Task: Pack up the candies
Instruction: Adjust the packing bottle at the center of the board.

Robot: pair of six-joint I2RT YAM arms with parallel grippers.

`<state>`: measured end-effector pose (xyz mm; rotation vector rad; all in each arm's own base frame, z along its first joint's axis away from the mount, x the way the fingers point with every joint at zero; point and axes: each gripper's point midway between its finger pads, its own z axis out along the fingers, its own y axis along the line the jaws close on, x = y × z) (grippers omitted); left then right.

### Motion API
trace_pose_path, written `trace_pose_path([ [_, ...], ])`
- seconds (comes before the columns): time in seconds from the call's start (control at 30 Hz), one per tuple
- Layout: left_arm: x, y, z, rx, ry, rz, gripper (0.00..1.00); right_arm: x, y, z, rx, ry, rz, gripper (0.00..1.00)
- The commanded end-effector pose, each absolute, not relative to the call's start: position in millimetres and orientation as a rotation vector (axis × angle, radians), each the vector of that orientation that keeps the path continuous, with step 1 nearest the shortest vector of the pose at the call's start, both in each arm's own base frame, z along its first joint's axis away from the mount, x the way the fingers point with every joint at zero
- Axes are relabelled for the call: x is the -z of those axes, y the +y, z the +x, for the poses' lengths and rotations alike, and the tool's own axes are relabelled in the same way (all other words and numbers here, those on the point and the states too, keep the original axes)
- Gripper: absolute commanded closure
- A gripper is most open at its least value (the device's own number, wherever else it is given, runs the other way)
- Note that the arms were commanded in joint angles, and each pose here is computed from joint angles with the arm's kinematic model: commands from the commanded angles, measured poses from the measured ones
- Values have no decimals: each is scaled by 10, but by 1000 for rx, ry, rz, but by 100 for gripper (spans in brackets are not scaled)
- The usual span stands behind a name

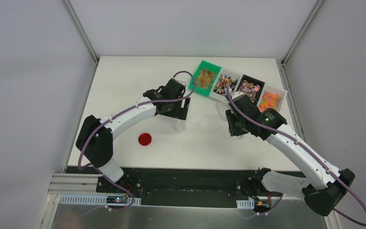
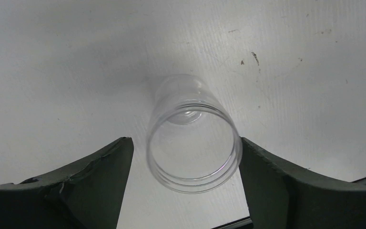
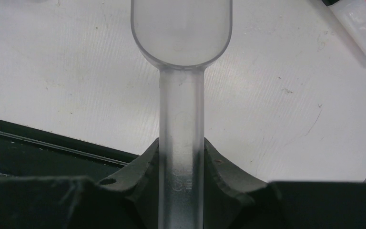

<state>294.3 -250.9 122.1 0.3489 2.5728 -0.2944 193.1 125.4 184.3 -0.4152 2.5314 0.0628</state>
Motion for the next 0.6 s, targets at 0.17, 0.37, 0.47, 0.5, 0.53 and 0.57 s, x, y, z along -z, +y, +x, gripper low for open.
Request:
trace_pose_path([
  [0.17,-2274,-2798,2945,592,2360,286,4,-2091,1492,1886,-283,2456,-453,97],
  [0.37,-2817,-3032,2808,816,2259,379,14,-2348,1800,1773,-539,2339,-591,97],
  [0.47,-2917,-3163,2746,916,2248,409,19,-2485,1889,1761,-609,2266,-630,98],
  [0.5,-2931,-3208,2729,948,2243,424,20,-2513,1908,1758,-622,2250,-641,98],
  [0.53,-2944,-3248,2717,977,2234,437,20,-2553,1925,1758,-633,2232,-652,99],
  [0.57,-2941,-3283,2708,1000,2232,448,21,-2589,1938,1763,-642,2216,-657,99],
])
